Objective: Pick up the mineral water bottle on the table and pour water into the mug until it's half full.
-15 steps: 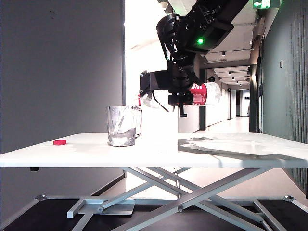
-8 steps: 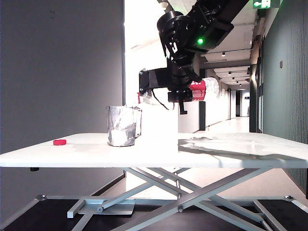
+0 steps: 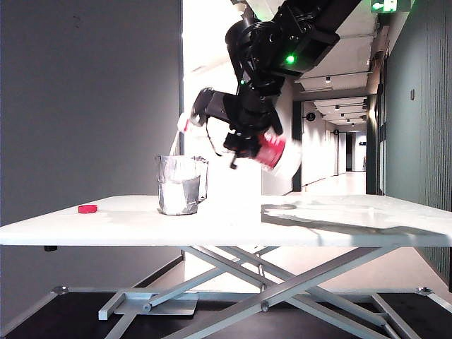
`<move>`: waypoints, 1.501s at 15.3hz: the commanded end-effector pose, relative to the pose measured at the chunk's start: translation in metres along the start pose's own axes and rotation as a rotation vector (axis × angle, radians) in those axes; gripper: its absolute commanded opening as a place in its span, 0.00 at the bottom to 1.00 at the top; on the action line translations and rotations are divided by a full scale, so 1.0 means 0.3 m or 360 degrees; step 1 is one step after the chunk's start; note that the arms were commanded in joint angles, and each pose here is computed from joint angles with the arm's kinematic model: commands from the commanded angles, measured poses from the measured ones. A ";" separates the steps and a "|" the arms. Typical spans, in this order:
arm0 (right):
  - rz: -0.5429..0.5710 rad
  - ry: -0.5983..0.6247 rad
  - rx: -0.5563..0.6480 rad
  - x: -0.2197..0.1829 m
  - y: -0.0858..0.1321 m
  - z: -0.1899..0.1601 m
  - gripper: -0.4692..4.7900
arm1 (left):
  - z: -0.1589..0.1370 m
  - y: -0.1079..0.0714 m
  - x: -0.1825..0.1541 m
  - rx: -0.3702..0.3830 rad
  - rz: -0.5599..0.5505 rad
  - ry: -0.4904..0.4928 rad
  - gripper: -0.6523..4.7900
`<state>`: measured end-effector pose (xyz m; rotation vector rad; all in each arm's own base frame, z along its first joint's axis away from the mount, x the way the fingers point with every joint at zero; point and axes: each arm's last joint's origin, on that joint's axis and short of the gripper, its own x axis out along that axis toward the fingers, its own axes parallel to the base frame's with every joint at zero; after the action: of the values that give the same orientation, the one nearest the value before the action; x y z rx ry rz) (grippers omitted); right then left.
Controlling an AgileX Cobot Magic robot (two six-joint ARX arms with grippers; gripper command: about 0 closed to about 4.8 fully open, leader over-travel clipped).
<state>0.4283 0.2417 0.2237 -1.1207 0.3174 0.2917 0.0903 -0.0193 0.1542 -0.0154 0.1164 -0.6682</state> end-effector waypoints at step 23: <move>0.0485 -0.0954 0.1545 0.123 -0.030 -0.481 0.92 | -0.001 -0.002 0.000 0.0037 -0.0035 0.0004 0.11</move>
<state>0.4509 0.1089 0.1562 -0.0028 0.0738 0.6318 0.0902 -0.0195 0.1542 0.0091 0.1075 -0.6765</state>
